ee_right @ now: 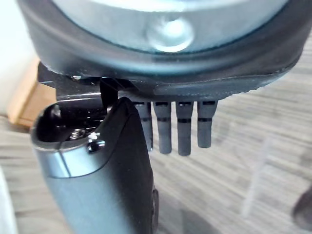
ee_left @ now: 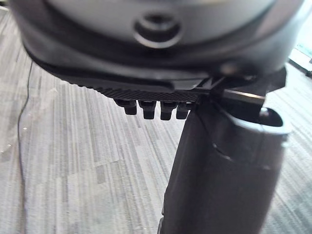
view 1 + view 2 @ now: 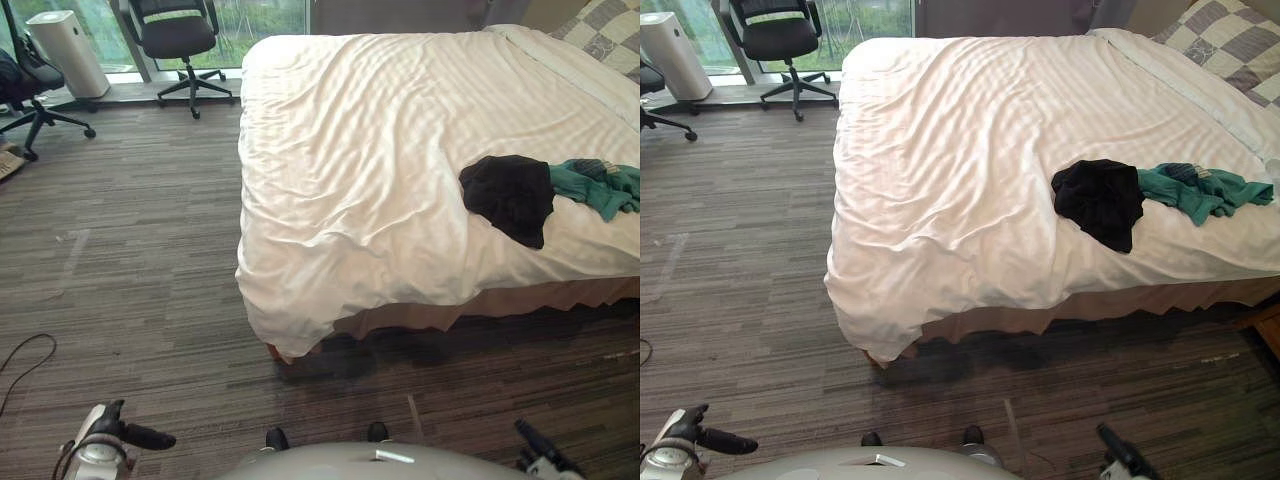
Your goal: Tidy up the quilt and then pick up the clothes from the bed and put them into the laundry hamper
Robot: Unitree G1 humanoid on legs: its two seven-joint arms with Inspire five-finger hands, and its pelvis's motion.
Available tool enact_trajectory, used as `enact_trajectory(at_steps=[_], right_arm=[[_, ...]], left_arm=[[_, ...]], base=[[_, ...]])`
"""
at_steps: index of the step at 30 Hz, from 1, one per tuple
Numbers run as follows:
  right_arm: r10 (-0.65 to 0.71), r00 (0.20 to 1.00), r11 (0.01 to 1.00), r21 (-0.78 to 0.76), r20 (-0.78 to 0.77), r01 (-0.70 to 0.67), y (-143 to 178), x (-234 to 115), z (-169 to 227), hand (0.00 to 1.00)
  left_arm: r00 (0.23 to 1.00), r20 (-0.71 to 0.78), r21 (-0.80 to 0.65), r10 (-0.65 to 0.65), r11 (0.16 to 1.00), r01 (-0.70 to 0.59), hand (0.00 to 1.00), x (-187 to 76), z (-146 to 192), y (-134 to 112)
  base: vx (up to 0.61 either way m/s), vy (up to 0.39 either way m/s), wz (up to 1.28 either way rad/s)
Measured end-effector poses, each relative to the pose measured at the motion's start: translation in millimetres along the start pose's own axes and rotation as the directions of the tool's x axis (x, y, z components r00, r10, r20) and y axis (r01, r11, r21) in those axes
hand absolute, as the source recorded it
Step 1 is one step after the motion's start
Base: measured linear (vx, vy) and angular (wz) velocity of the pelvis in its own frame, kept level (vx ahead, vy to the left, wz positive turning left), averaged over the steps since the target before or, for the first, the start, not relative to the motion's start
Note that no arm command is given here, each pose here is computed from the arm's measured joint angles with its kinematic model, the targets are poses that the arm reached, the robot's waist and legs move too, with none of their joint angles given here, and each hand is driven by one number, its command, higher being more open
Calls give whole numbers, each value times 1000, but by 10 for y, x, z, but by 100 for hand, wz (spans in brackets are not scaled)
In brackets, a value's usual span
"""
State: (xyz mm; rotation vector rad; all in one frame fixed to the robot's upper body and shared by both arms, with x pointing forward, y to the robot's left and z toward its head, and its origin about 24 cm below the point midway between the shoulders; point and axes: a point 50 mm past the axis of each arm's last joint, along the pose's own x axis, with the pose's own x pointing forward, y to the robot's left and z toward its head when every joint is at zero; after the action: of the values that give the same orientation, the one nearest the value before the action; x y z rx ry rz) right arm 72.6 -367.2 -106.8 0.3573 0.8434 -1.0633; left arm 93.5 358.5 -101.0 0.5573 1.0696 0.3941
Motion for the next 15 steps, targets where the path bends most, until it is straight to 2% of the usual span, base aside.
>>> enact_trajectory(at_steps=[2, 3, 5, 6, 7, 8, 10, 13, 15], right_arm=[[2, 994, 1000, -6, 111, -1, 29, 29, 453, 0], [25, 972, 1000, -7, 235, -23, 121, 2, 942, 0], [32, 953, 999, -3, 303, -33, 150, -40, 1228, 0], [52, 929, 998, -50, 367, -36, 194, -96, 1422, 0], [98, 872, 990, -138, 480, -35, 301, -212, 1571, 0], [159, 782, 985, -144, 603, -89, 436, -407, 1679, 0], [194, 686, 979, -91, 701, -183, 724, -652, 1526, 0], [169, 728, 981, -41, 665, -190, 1001, -680, 1169, 0], [191, 740, 978, -63, 645, -197, 1195, -724, 1044, 0]], left_arm=[[999, 50, -52, -12, 999, 14, 100, -5, 111, -130], [997, 70, -76, -37, 996, 42, 100, -20, 152, -253], [996, 78, -83, -53, 995, 60, 100, -27, 167, -307], [995, 85, -97, -55, 993, 63, 100, -35, 176, -339], [994, 88, -145, -57, 987, 69, 100, -60, 182, -429], [995, 73, -204, -61, 976, 75, 100, -109, 131, -558], [995, 68, -239, -75, 967, 89, 100, -211, 48, -725], [989, 92, -241, -119, 961, 138, 100, -277, 102, -923], [983, 121, -229, -135, 960, 160, 100, -302, 177, -1000]], base=[[83, -12, 13], [85, -17, -1], [62, -19, 0], [53, -31, -1], [61, -42, -2], [46, -38, -3], [41, -23, -2], [-11, -7, 5], [-81, -6, 13]])
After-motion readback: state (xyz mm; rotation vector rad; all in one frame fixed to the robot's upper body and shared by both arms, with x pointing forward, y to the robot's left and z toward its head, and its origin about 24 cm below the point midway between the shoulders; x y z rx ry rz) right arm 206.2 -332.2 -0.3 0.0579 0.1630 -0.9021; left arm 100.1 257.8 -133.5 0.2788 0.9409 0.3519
